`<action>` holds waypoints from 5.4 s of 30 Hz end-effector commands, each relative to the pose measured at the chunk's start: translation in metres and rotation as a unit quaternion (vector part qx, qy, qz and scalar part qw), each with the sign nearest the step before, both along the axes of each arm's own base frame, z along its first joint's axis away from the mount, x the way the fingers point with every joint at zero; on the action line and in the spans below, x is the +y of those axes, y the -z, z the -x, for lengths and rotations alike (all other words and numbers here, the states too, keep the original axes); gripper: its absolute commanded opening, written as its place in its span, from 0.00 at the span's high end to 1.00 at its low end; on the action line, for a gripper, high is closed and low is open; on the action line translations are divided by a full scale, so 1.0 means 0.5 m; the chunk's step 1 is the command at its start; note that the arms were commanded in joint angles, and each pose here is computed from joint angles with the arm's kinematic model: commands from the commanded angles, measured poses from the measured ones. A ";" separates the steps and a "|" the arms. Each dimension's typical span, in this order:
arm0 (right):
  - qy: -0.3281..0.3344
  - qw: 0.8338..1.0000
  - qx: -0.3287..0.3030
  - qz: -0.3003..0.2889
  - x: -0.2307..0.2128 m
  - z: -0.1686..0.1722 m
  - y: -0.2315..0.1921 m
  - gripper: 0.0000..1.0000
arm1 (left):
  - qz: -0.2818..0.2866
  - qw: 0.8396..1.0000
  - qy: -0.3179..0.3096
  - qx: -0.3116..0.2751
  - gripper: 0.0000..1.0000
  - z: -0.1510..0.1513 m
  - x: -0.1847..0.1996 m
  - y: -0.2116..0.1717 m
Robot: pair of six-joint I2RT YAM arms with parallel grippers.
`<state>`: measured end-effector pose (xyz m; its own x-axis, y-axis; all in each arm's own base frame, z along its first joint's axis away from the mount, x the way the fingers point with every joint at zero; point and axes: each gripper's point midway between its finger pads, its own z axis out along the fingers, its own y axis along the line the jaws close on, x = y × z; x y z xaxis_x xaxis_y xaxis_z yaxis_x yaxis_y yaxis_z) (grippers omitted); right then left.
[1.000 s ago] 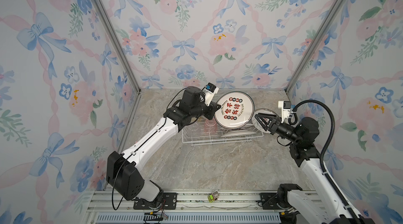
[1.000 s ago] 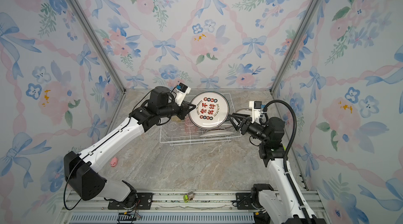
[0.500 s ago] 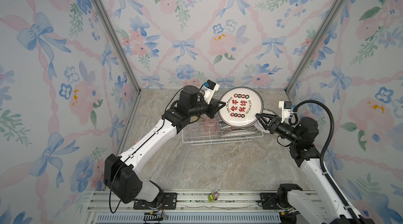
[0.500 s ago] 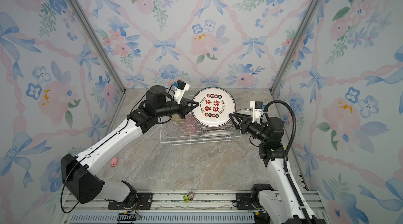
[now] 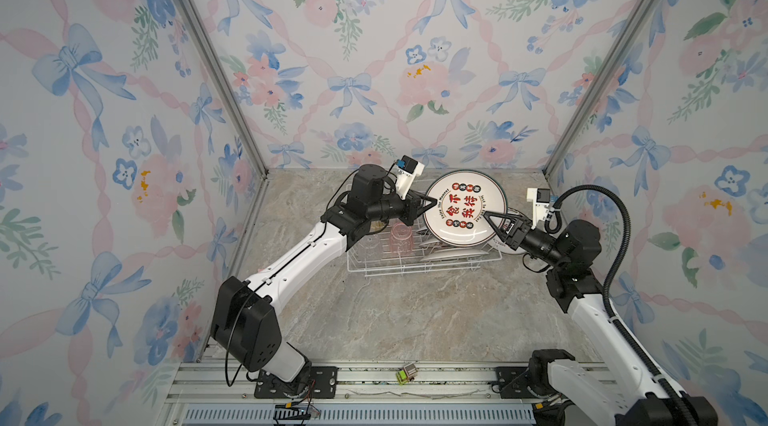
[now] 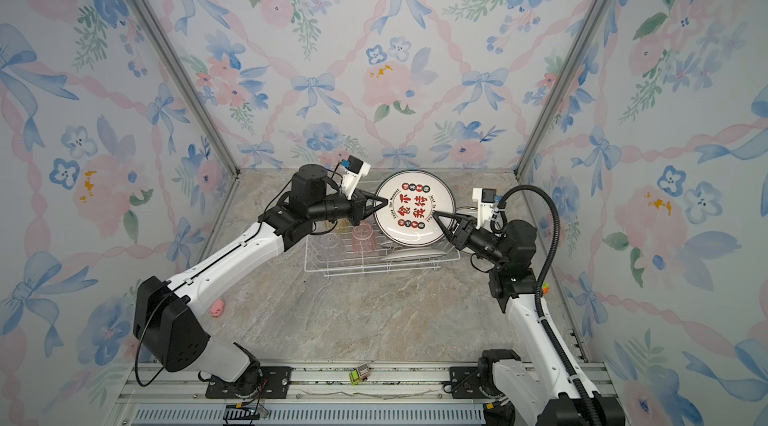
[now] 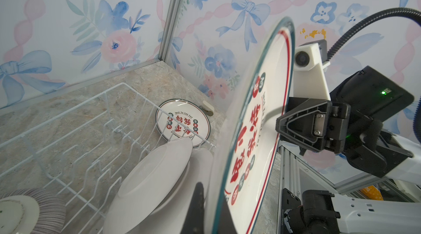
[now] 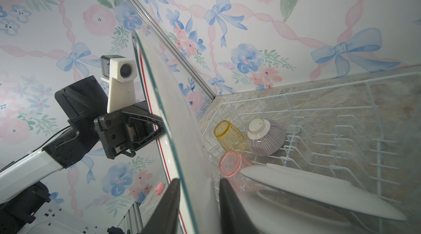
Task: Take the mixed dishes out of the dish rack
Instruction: 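Lift the second printed plate with the left gripper while the right gripper approaches, then grasp the plate's rim with the right gripper opposite the left gripper, then carry the plate with the right gripper while the left gripper releases and withdraws, then lower the plate onto the first plate and open the right gripper, then reach the left gripper into the rack and grip the green-rimmed plate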
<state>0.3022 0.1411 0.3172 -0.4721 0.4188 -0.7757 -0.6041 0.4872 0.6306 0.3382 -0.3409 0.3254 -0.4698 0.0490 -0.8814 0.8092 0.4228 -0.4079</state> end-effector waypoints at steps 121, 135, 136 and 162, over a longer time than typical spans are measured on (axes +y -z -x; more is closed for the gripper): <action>0.319 0.821 0.437 0.184 -0.397 -0.121 0.514 0.43 | -0.085 0.968 -0.228 -0.058 0.53 0.057 0.217 0.094; 0.339 0.822 0.421 0.178 -0.413 -0.111 0.482 0.41 | -0.118 0.976 -0.177 -0.046 0.57 0.064 0.167 0.131; 0.343 0.825 0.414 0.176 -0.416 -0.105 0.467 0.41 | -0.131 0.976 -0.169 -0.048 0.58 0.064 0.155 0.139; 0.332 0.881 0.283 0.181 -0.343 -0.063 0.244 0.39 | -0.321 0.930 -0.036 -0.175 0.71 -0.008 -0.055 0.219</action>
